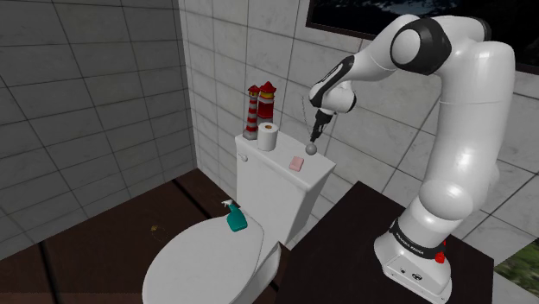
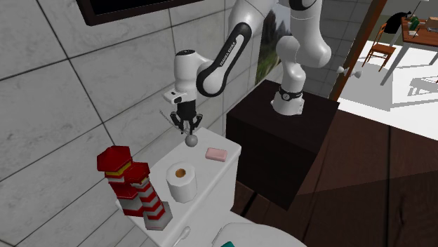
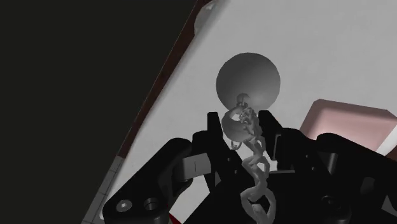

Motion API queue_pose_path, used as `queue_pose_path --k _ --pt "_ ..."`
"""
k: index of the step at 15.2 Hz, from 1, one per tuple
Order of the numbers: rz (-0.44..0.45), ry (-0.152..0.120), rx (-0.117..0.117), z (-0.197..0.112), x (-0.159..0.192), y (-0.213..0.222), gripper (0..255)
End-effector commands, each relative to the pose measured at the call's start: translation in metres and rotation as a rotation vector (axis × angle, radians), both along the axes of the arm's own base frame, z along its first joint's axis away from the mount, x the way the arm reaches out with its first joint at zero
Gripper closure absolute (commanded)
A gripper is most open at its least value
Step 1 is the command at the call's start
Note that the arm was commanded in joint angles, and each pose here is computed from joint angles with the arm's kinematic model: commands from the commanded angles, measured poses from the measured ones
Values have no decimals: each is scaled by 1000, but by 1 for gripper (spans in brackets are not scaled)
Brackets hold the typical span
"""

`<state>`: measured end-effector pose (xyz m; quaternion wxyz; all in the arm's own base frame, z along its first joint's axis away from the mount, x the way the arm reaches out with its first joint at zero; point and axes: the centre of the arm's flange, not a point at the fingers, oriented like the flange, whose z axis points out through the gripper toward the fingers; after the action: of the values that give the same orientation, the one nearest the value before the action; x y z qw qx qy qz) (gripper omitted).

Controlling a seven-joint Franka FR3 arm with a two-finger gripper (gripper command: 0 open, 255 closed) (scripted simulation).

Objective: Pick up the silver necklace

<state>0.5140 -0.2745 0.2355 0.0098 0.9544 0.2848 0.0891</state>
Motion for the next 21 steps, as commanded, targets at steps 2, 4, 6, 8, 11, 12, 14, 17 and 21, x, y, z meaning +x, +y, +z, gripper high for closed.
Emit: queue_pose_path --k 2,4,6,8,11,12,14,17,21 --pt "-27 17 -3 -9 -11 -18 255" --pt "-27 17 -3 -15 -10 -17 255" --pt "-27 17 -2 1 -5 -10 255" --pt "-27 17 -2 11 -5 -10 255" --pt "-27 17 -2 27 -5 -10 255" --pt "-27 17 -2 33 -5 -10 255" --pt "-27 17 -2 43 -5 -10 255" --pt "-27 17 -2 59 -5 -10 255" --pt "-27 17 -2 80 -5 -10 255"
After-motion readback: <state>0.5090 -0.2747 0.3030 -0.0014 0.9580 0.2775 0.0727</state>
